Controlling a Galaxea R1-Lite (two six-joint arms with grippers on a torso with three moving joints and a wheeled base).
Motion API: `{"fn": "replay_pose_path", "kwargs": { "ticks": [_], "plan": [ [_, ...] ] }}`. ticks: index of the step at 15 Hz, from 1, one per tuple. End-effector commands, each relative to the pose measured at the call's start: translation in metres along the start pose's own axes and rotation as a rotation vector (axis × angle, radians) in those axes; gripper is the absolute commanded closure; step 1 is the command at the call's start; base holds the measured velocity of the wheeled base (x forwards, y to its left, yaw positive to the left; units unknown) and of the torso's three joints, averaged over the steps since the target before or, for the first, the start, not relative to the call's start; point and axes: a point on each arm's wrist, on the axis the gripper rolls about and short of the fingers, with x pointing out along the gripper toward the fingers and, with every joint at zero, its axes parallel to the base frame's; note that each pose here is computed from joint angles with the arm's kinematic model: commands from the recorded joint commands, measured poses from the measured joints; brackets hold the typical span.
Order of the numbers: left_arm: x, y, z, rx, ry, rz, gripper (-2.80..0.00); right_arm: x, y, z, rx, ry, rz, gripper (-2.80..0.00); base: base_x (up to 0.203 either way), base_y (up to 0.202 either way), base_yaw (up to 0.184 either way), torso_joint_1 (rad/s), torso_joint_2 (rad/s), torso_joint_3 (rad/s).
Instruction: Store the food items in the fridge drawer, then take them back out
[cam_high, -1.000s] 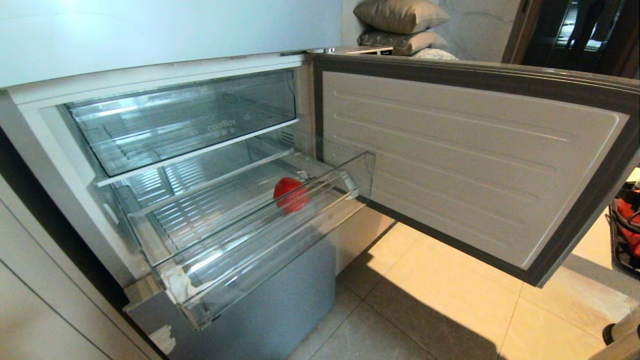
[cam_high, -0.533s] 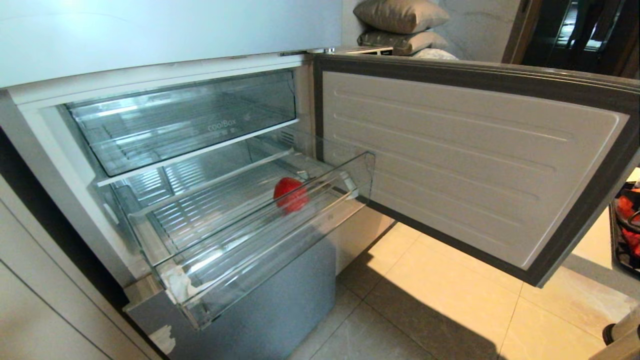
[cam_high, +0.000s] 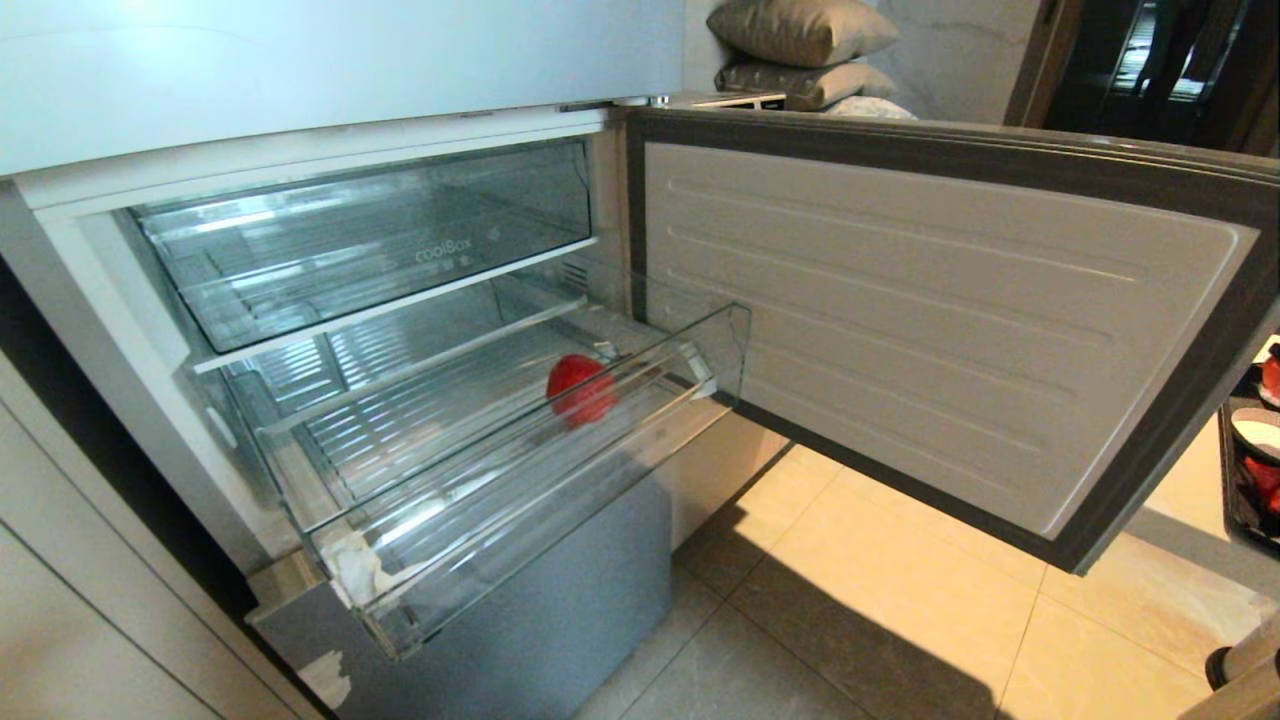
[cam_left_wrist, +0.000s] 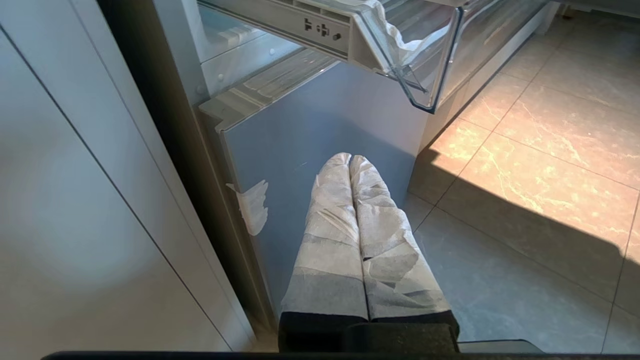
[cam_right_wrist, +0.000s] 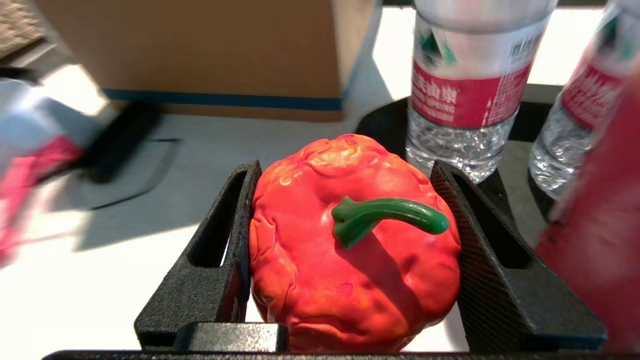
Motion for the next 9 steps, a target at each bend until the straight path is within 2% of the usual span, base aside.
{"fn": "replay_pose_path", "kwargs": {
  "ticks": [1,4,5,7,9],
  "plan": [
    [0.000,0.000,0.000,0.000,0.000,0.001,0.00,-0.050,0.024,0.045,-0.026,-0.066,0.014,0.00,0.000,0.000,0.000,0.000,0.00,0.000],
    [0.000,0.000,0.000,0.000,0.000,0.001,0.00,-0.141,0.057,0.079,-0.040,-0.081,-0.001,0.00,0.000,0.000,0.000,0.000,0.00,0.000],
    [0.000,0.000,0.000,0.000,0.000,0.002,0.00,-0.177,0.069,0.082,-0.056,-0.090,-0.008,0.00,0.000,0.000,0.000,0.000,0.00,0.000],
    [0.000,0.000,0.000,0.000,0.000,0.000,0.00,-0.253,0.089,0.072,-0.103,-0.123,-0.025,0.00,0.000,0.000,0.000,0.000,0.00,0.000],
    [0.000,0.000,0.000,0.000,0.000,0.001,0.00,-0.315,0.104,0.045,-0.144,-0.165,-0.047,0.00,0.000,0.000,0.000,0.000,0.00,0.000]
  ]
}}
